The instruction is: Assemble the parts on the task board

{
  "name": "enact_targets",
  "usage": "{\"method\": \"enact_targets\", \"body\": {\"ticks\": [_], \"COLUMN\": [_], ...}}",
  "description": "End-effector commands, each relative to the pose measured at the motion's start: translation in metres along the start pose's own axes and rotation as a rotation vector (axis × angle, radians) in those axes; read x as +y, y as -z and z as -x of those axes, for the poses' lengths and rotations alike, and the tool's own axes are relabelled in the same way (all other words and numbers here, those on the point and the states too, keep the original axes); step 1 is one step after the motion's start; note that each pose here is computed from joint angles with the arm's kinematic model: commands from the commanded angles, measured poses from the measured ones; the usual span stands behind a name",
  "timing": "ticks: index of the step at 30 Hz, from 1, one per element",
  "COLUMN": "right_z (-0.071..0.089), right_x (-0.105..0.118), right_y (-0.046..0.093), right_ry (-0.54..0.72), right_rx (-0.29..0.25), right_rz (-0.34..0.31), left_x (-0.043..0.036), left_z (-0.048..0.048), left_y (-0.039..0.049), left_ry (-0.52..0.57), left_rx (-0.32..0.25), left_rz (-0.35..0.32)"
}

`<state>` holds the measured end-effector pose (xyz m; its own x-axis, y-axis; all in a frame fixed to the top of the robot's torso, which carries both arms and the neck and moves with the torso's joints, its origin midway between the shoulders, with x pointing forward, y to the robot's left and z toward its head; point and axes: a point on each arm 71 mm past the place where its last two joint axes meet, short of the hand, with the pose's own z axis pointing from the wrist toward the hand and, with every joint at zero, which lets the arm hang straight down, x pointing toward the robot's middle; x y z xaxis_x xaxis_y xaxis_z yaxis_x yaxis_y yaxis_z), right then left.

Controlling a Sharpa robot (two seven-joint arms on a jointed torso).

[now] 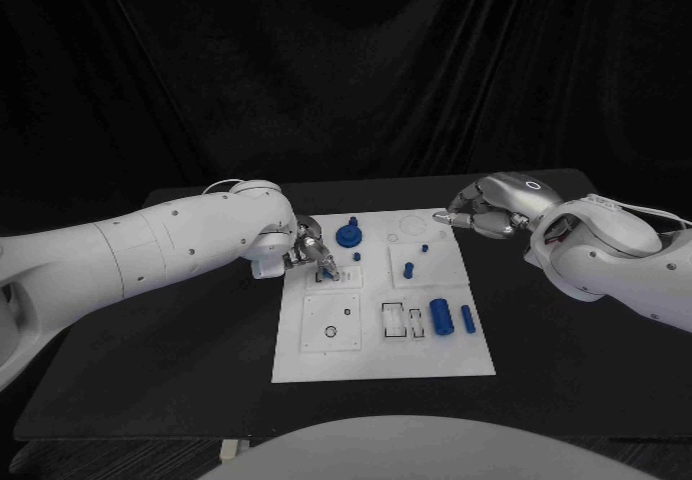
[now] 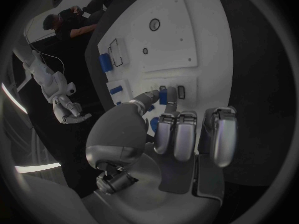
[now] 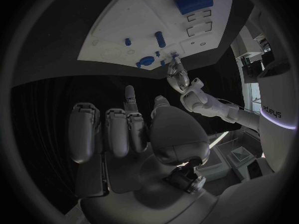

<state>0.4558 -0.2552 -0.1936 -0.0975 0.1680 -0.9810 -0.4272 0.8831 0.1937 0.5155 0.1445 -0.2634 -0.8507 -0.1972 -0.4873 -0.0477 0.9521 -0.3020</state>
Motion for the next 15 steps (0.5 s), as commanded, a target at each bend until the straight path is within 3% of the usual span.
{"method": "enact_targets", "body": {"ticks": [1, 15], "right_z": [-0.0010, -0.0012], "right_x": [-0.0012, -0.0020], "right_y": [0.0004, -0.0004], "right_ry": [0.000, 0.002], "right_rx": [0.005, 0.004], "right_rz": [-0.019, -0.020], "left_x": [-0.0021, -0.0080], "left_z": [-0.0003, -0.0010], "left_y": [-0.0006, -0.0031], "left_ry": [0.001, -0.007], "left_rx": [0.001, 0.008], "left_rz": [-0.003, -0.012]}}
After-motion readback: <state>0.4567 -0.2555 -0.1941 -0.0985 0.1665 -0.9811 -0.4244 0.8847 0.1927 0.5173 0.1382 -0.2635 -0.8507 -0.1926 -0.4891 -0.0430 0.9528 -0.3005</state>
